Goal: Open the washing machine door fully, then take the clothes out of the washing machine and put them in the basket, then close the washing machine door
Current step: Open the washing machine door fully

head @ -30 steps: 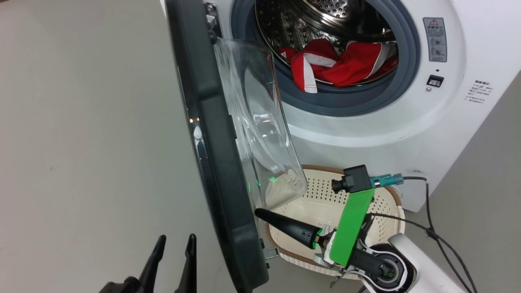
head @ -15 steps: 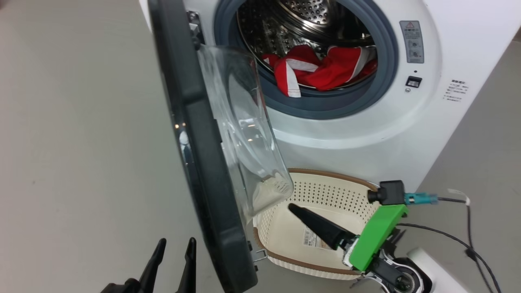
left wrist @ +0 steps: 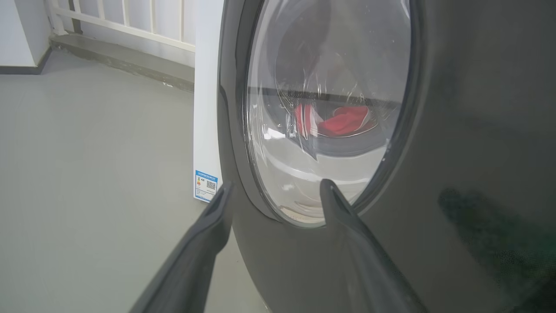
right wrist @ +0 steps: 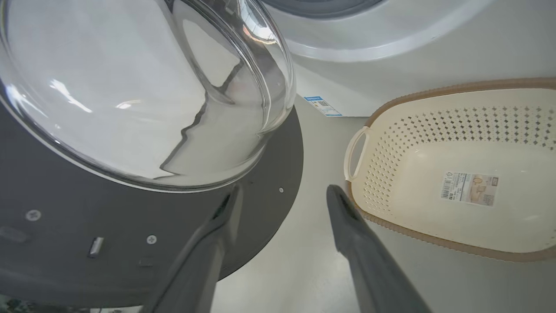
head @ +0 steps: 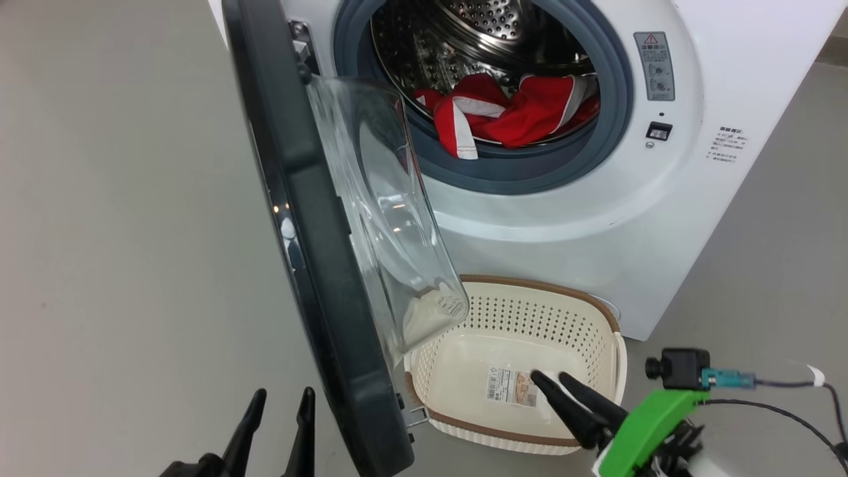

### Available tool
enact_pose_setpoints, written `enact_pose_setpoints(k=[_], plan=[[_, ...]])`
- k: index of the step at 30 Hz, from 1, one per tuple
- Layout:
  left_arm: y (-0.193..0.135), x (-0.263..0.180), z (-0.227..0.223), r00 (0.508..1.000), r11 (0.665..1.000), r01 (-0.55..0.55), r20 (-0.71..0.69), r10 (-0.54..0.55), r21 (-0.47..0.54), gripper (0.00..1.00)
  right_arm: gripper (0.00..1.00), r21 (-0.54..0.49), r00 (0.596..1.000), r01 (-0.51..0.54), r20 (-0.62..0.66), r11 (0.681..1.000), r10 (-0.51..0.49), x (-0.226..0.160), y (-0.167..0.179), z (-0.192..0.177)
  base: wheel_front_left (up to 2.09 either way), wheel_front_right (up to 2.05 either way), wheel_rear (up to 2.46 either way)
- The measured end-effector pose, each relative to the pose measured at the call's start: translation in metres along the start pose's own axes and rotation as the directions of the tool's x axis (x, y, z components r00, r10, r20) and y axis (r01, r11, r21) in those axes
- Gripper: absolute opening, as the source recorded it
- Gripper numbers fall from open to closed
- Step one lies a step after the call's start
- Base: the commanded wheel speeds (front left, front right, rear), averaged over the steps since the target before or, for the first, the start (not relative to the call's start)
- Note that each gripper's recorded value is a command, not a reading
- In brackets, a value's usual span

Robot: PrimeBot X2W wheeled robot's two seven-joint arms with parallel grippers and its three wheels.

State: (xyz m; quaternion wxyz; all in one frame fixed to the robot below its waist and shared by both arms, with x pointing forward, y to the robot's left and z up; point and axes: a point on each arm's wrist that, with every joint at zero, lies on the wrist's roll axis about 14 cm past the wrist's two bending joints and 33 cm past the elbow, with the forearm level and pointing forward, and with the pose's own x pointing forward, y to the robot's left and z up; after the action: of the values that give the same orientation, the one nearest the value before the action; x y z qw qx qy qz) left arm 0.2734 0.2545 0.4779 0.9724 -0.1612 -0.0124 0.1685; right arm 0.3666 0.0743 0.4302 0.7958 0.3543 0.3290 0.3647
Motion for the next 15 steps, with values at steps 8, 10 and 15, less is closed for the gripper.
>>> enact_pose_setpoints(k=[8, 10, 15], plan=[[-0.001, 0.001, 0.001, 1.0, 1.0, 0.003, 0.003, -0.003, -0.001, 1.0, 1.0, -0.174, 0.996, 0.091, 0.03, 0.981, -0.087, -0.014, -0.034, -0.014, 0.0, 0.0, 0.0], [-0.001, 0.001, 0.001, 1.0, 1.0, 0.004, 0.002, -0.004, -0.001, 1.0, 1.0, -0.184, 0.995, 0.101, 0.037, 0.978, -0.096, -0.015, -0.038, -0.014, 0.0, 0.0, 0.0], [0.0, 0.002, 0.0, 1.0, 1.0, 0.001, 0.0, -0.001, 0.0, 1.0, 1.0, -0.254, 0.989, 0.133, 0.095, 0.958, -0.112, -0.016, -0.047, 0.002, 0.0, 0.0, 0.0]])
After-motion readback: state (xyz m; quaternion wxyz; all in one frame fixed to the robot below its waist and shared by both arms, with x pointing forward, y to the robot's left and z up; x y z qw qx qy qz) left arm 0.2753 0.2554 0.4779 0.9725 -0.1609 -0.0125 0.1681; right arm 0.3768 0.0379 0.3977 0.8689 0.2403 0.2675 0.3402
